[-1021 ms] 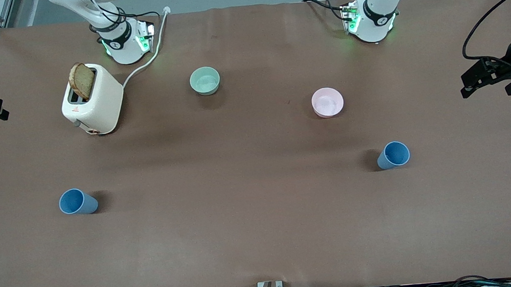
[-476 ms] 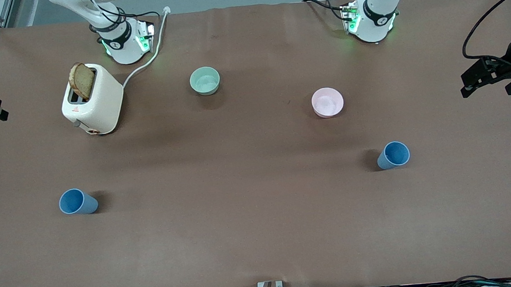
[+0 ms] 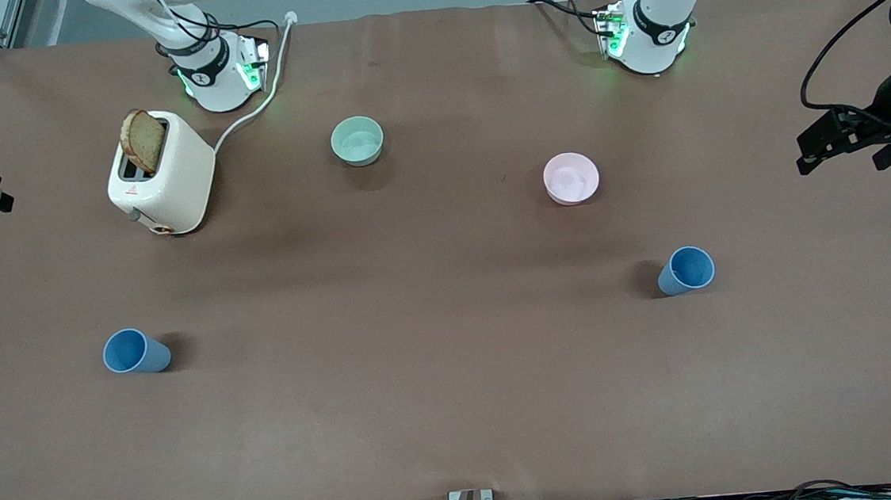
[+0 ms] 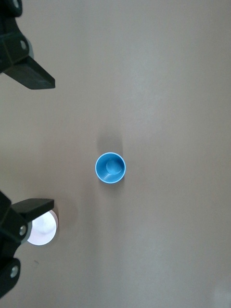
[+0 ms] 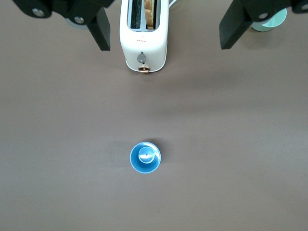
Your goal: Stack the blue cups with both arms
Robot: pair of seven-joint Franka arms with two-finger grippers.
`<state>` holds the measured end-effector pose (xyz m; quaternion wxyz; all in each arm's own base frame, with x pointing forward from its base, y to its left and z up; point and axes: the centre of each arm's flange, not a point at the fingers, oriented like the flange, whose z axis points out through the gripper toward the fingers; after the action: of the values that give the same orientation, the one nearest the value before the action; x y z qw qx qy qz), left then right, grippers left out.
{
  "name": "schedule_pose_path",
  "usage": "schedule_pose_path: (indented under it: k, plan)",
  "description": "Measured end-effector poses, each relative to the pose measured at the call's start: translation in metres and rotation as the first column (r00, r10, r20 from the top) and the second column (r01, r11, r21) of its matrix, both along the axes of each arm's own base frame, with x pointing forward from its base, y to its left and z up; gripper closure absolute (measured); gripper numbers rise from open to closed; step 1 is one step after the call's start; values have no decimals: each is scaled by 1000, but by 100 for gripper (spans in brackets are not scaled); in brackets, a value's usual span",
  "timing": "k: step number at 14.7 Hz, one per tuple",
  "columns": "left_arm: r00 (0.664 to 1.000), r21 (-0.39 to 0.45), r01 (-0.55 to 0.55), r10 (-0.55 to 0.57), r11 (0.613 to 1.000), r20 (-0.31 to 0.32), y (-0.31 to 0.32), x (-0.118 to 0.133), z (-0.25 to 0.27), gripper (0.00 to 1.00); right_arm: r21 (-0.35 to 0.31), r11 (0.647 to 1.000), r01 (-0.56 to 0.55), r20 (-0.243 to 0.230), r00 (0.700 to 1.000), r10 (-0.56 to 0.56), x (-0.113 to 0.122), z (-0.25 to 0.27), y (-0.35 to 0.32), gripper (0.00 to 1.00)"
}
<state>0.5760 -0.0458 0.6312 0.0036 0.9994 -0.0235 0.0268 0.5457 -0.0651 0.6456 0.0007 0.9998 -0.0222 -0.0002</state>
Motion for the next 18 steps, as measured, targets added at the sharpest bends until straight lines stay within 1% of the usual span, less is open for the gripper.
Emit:
schedule_pose_path:
  k: [2, 3, 5, 7, 9, 12, 15, 16, 18]
  plan:
    - [1000, -28, 3, -3, 1000, -8, -5, 1, -3, 0, -8, 1000, 10, 59, 998, -9, 10, 0, -6, 0]
    - [1000, -34, 4, -5, 999, -12, -6, 2, -5, 0, -11, 1000, 17, 75, 997, -16, 16, -3, -11, 0]
    - [1000, -34, 3, -4, 999, -31, -7, 7, -16, 0, -16, 999, 28, 89, 996, -27, 32, -21, -21, 0]
    - [998, -30, 0, -2, 1000, -68, -6, 17, -38, 0, -24, 999, 23, 91, 996, -21, 53, -52, -33, 0]
    - [993, -24, -5, 3, 1000, -120, -5, 29, -70, 0, -32, 999, 35, 95, 995, -31, 77, -93, -50, 0]
    - [977, -13, -10, 7, 1000, -213, -6, 49, -131, 0, -35, 998, 61, 69, 996, -58, 106, -171, -76, 0]
    - [956, -4, -29, 26, 1000, -293, 4, 65, -201, 0, 17, 997, 80, 51, 995, -81, 126, -240, -83, 0]
    - [951, -1, -38, 36, 999, -308, 9, 68, -225, 0, 23, 996, 84, 54, 995, -85, 130, -259, -83, 0]
    - [948, 2, -52, 49, 999, -314, 16, 69, -271, 0, 23, 996, 89, 57, 994, -90, 135, -298, -83, 0]
